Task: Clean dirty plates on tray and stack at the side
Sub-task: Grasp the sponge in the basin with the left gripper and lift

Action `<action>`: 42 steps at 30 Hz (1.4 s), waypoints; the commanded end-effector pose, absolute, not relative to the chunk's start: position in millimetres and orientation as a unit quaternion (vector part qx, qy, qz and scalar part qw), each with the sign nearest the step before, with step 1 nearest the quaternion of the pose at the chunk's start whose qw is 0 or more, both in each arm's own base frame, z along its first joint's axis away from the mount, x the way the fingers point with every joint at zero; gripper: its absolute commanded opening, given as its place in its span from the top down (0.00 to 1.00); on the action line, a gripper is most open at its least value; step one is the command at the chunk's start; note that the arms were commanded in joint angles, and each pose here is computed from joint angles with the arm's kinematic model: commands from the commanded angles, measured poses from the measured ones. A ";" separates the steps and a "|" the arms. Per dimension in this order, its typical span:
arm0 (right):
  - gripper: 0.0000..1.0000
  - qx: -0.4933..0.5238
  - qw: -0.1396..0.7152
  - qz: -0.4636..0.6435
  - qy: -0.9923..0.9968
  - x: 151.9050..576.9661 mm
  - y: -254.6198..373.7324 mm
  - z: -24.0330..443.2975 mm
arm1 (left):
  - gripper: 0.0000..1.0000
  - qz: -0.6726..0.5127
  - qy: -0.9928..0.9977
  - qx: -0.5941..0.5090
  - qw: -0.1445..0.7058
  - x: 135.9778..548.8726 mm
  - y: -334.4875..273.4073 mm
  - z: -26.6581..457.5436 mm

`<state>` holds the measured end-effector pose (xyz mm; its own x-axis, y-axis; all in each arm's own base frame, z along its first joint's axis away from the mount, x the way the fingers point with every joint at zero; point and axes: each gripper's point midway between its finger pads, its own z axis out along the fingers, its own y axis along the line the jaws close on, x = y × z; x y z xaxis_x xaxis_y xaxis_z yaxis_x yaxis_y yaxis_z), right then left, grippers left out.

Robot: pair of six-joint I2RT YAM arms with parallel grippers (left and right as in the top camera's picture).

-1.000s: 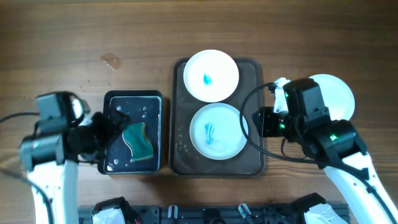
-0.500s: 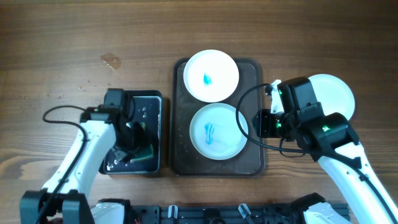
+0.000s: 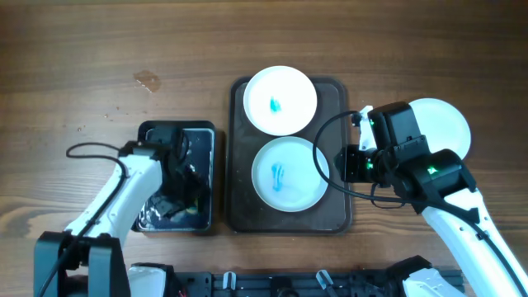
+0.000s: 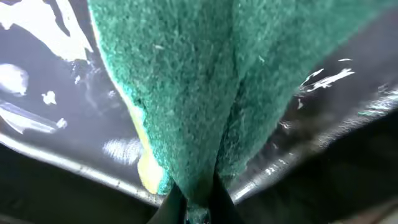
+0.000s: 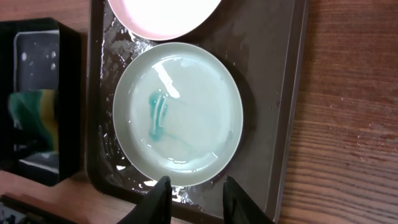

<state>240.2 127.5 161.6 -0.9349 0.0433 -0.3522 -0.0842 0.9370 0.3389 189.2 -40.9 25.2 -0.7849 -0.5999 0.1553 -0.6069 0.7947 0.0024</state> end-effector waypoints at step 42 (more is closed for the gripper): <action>0.71 -0.017 0.132 0.171 0.976 225.5 126.1 109.7 | 0.96 -0.029 -0.964 0.263 0.009 230.3 -24.6 -4.2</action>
<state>223.3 122.7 122.3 -0.9627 0.0278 -0.2692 -0.0623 0.9453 0.3203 246.9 -23.5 5.5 -0.8551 -0.5157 -0.0542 -0.5177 0.8550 0.0324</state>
